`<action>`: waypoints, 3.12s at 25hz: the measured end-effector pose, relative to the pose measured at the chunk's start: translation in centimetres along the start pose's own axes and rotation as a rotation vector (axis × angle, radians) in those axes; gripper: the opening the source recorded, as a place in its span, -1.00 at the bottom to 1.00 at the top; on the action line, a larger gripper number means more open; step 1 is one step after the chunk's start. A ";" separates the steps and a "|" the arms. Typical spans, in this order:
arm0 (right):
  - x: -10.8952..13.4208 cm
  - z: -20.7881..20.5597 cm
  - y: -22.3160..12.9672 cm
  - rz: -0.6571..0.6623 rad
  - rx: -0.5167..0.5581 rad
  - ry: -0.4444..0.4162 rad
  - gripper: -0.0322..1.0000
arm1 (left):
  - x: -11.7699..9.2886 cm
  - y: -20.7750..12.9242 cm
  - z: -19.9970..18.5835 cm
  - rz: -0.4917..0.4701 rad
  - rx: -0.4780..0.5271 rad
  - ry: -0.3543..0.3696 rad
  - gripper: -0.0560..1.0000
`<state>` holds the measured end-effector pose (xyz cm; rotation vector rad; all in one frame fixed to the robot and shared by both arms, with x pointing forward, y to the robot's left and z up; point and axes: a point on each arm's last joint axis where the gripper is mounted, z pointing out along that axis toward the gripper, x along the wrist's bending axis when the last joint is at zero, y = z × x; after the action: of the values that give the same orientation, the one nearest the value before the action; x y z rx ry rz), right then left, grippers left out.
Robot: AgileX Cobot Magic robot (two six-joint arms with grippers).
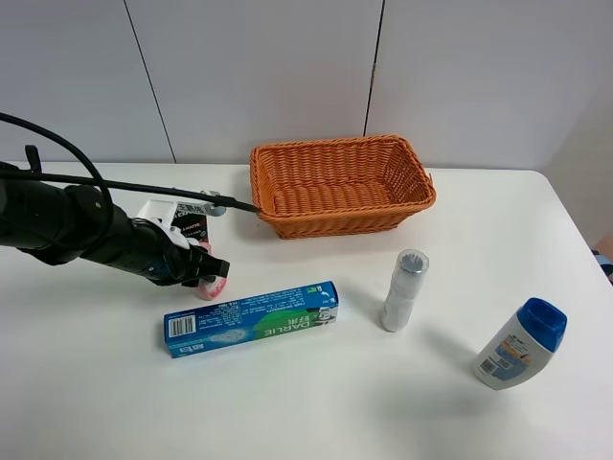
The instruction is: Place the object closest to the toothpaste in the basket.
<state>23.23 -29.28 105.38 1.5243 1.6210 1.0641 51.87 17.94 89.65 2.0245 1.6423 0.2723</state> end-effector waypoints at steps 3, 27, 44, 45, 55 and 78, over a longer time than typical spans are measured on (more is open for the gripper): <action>0.0 0.0 0.0 0.000 0.000 0.000 0.99 | -0.1 0.4 -0.1 -0.025 -0.009 -0.007 -0.27; 0.0 0.0 0.0 0.000 0.000 0.000 0.99 | -8.9 17.1 -5.3 0.181 -0.377 -0.289 -0.27; 0.0 0.0 0.0 0.000 0.000 0.000 0.99 | -8.8 18.5 -3.4 0.161 -0.445 -0.229 0.97; 0.0 0.0 0.0 0.000 0.000 0.000 0.99 | -8.3 19.1 -5.2 0.187 -0.489 -0.210 0.98; 0.0 0.0 0.0 0.000 0.000 0.000 0.99 | -0.9 16.9 -32.8 0.331 -0.886 0.083 0.98; 0.0 0.0 0.0 0.000 0.000 0.000 0.99 | 0.3 -15.9 -31.2 0.123 -0.472 0.284 0.98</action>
<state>23.23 -29.28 105.38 1.5243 1.6210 1.0641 23.93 28.54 108.00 1.7770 1.4358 0.9351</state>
